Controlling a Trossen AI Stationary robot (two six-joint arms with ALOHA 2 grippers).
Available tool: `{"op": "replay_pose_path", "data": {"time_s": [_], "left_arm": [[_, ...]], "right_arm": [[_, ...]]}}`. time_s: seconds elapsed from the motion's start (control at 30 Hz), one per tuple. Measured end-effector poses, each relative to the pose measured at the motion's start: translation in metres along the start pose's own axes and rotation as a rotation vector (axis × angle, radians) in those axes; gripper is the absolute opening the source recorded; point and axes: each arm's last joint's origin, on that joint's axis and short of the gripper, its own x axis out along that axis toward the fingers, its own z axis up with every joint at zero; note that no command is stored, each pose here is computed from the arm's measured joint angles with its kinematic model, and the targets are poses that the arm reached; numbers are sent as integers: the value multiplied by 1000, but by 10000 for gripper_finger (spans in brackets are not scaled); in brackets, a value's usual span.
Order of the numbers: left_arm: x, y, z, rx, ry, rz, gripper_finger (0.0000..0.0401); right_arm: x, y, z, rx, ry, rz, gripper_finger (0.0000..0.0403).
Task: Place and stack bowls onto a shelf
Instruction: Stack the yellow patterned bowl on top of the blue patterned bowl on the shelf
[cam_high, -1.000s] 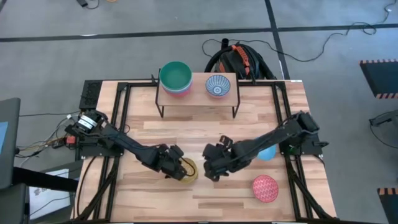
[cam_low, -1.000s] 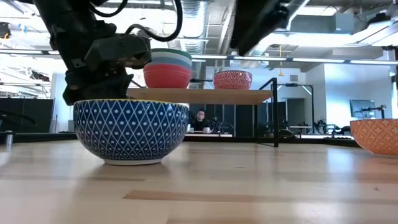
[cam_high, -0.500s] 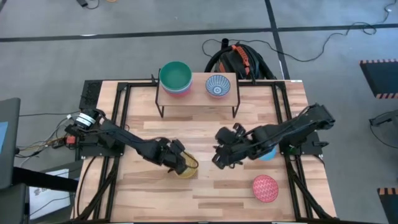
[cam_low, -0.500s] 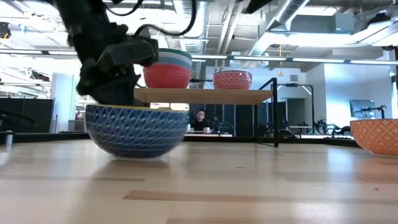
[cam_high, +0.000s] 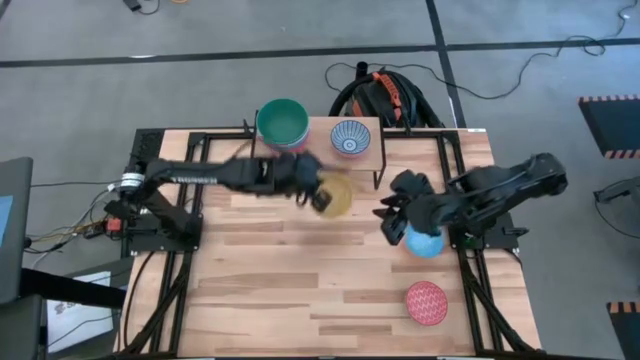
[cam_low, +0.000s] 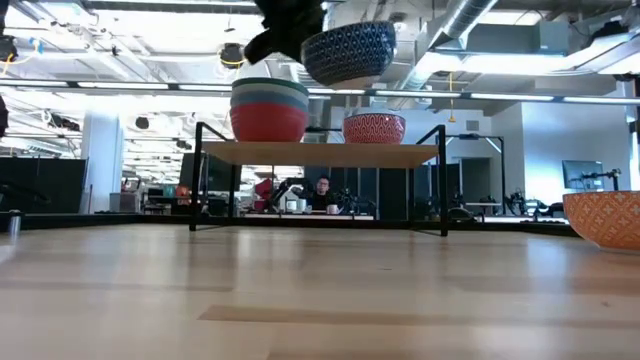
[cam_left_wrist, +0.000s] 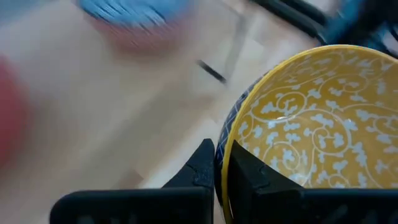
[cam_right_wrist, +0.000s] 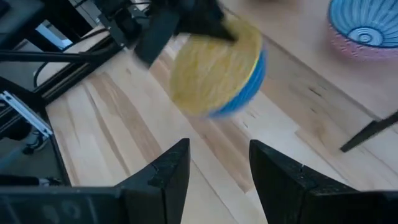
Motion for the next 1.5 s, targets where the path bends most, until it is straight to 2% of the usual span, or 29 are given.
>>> {"op": "replay_pose_path", "data": {"time_s": [0.1, 0.23, 0.43, 0.57, 0.8, 0.97, 1.27, 1.5], "left_arm": [[6, 18, 35, -55, -73, 47, 0], [13, 44, 69, -99, -154, 141, 0], [41, 69, 99, -132, -189, 180, 3], [63, 78, 112, -128, -183, 186, 3], [89, 82, 122, -64, -139, 203, 3], [107, 82, 117, -3, -79, 223, 3], [108, 90, 116, 12, -64, 238, 7], [109, 93, 117, -1, -43, 177, 29]], "right_arm": [[-9, -11, 3, 8, -4, -10, 191], [-16, -25, 7, 1, -11, -54, 191], [-15, -40, 18, -29, -30, -115, 191], [-14, -48, 24, -27, -39, -140, 191], [-12, -56, 29, -35, -26, -163, 191], [-11, -59, 30, -32, -17, -185, 191], [-11, -60, 30, -30, -17, -187, 191], [-10, -63, 33, -17, -21, -200, 191]]}}
